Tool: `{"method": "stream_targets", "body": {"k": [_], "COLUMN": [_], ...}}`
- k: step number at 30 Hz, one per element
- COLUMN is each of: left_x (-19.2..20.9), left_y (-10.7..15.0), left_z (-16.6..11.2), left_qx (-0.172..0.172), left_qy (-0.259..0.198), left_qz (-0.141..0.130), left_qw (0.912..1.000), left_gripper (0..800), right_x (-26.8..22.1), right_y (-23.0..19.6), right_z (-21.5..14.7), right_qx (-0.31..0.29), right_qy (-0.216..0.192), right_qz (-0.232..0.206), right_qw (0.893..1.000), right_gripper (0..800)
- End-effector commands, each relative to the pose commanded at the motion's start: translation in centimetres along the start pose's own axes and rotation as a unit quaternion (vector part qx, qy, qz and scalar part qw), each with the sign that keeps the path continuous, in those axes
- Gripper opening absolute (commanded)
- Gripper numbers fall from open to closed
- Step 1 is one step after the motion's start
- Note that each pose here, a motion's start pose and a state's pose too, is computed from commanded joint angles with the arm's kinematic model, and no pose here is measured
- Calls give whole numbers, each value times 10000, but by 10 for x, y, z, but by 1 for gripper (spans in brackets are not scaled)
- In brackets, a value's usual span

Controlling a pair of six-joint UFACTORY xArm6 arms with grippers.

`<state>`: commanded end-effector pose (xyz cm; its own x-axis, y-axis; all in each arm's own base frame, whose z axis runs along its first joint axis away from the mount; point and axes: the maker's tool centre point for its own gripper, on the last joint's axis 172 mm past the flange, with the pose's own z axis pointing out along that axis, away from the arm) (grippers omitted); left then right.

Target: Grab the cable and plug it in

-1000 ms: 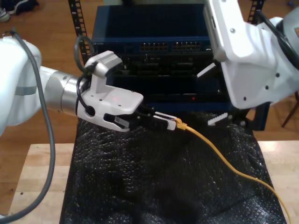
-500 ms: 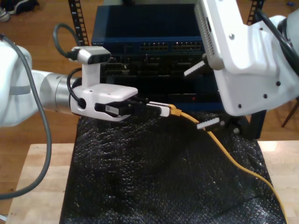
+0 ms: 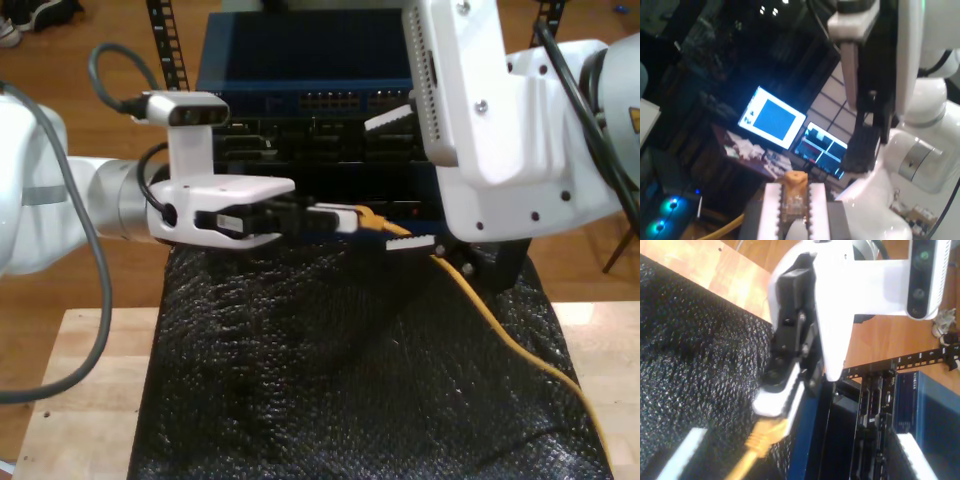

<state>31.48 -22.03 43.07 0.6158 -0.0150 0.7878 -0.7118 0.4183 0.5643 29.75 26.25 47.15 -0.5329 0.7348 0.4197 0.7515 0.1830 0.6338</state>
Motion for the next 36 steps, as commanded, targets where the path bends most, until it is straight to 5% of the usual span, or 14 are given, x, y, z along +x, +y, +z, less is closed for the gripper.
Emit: {"method": "stream_targets", "body": {"k": [19,36], "left_x": [23,22], "left_y": [30,39], "left_z": [-6,-3], "left_qx": [-764,-967], "left_qy": [513,513], "left_qz": [-17,-39], "left_qw": [9958,9940], "left_gripper": [5,8], "right_x": [7,11], "right_y": [5,10], "right_z": [8,5], "right_qx": [-532,-694], "right_qy": [114,153], "right_qz": [-138,-138], "right_qw": [9984,9974], "right_gripper": [771,517]}}
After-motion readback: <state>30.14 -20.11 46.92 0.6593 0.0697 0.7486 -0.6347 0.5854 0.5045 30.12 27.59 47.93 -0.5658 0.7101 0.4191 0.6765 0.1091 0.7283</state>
